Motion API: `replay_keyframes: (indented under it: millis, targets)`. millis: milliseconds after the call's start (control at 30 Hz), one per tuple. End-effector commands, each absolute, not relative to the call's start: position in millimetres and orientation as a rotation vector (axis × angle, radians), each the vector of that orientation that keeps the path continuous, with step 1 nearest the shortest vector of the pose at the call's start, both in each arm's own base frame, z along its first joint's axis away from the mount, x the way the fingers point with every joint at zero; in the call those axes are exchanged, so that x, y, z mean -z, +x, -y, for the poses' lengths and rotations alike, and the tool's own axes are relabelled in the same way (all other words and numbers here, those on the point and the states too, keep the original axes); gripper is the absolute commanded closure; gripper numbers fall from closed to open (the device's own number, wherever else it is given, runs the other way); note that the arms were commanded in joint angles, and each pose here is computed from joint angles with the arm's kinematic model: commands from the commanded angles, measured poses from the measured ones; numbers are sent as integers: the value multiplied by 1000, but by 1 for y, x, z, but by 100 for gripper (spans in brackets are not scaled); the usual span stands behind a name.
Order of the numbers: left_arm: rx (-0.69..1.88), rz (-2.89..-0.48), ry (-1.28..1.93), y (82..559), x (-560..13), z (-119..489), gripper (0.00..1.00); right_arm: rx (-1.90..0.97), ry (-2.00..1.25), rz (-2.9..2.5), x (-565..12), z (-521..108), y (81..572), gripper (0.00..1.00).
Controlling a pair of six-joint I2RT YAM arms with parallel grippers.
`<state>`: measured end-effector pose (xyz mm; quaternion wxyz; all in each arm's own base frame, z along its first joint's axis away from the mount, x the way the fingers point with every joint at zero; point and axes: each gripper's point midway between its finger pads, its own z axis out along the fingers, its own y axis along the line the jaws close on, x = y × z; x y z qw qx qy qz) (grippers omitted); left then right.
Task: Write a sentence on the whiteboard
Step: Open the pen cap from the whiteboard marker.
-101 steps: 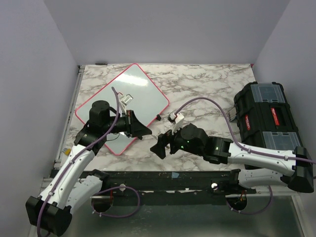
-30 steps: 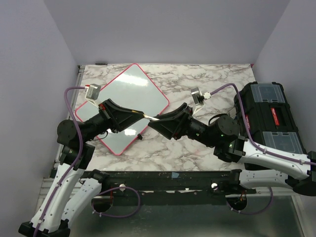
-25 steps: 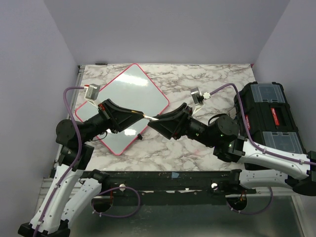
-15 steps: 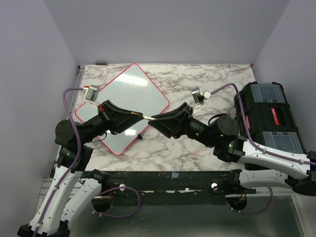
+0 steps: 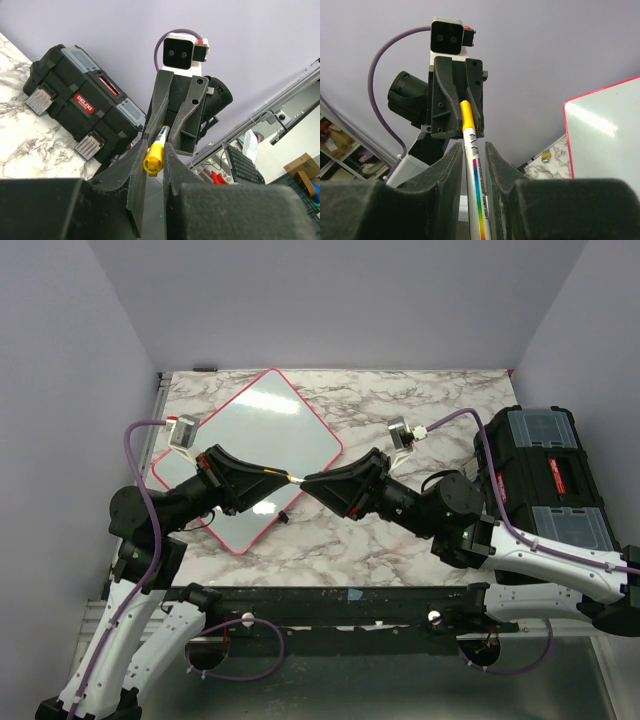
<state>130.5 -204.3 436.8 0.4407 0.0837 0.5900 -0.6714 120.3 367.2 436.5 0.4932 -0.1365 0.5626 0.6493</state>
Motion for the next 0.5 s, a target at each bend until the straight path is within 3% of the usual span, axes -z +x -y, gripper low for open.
replay_keyframes:
  millis: [0,233,467]
  targets:
    - [1616,-1548,180,141,-411,206,100,-1656,-276,-1239,-474,-359,115,74]
    - [1609,-1555,175,140,-408,205,100,-1667,-262,-1235,-474,-359,115,80]
    - [1593,-1561,178,139,-408,204,100,-1664,-268,-1240,-473,-360,115,97]
